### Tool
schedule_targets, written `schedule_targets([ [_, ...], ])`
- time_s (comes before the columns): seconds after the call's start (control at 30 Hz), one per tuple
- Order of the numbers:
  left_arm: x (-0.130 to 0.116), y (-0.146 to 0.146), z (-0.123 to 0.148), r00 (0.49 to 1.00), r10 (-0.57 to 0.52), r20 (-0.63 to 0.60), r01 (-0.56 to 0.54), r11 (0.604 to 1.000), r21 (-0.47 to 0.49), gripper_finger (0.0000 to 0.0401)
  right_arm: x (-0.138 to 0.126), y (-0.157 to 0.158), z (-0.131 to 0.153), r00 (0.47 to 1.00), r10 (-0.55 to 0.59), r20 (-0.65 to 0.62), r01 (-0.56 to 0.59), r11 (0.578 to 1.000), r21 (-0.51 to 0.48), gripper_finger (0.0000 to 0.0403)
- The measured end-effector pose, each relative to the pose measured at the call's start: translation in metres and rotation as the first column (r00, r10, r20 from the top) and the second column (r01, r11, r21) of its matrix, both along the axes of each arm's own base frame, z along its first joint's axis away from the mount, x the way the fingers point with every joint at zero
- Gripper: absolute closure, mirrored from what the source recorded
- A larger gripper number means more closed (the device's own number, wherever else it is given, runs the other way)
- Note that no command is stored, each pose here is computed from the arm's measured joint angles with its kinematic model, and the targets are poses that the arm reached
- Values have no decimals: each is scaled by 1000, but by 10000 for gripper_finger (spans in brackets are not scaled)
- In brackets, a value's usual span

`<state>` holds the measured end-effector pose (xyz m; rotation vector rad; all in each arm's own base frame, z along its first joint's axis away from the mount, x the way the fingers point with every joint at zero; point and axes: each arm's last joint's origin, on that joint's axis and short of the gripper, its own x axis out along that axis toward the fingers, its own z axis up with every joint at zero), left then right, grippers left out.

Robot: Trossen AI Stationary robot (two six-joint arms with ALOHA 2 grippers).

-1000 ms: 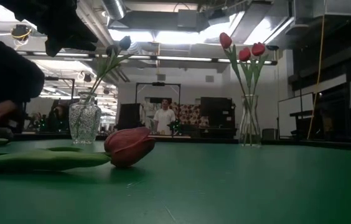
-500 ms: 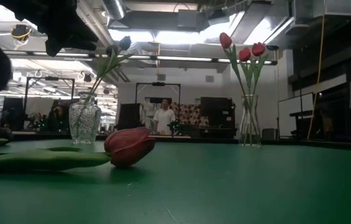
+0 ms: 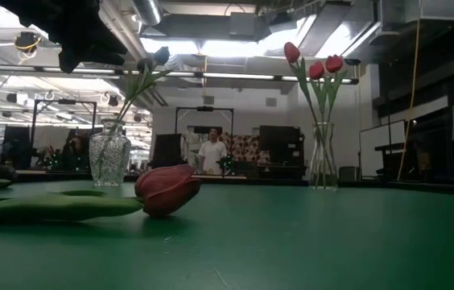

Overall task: Sort flowers into vase by color
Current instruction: Put the right red flower into the bottom transparent vase

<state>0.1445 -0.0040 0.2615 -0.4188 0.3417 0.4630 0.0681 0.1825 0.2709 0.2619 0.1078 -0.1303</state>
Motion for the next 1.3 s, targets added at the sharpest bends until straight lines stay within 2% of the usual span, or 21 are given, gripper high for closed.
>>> schedule_targets([
  [0.13,0,0,0,1000,13,0,-13,1000,10,282,-1,-4,-6,1000,-3,-24,3,1000,-19,402],
  [0.3,0,1,0,1000,16,0,-16,1000,11,282,-1,-6,-5,999,-41,35,43,998,-53,402],
  [0.67,0,1,0,1000,16,1,-16,1000,10,282,-1,-4,-7,1000,-2,-29,1,1000,-28,401],
  [0.87,0,1,0,1000,16,1,-16,1000,9,282,-1,-4,-7,1000,-4,-26,3,1000,-28,374],
  [1.17,0,1,0,1000,17,1,-17,1000,8,282,-1,-3,-7,999,7,-44,-8,1000,-12,364],
  [1.3,0,1,0,1000,17,1,-17,1000,8,282,-1,-3,-7,999,7,-46,-7,1000,5,346],
])
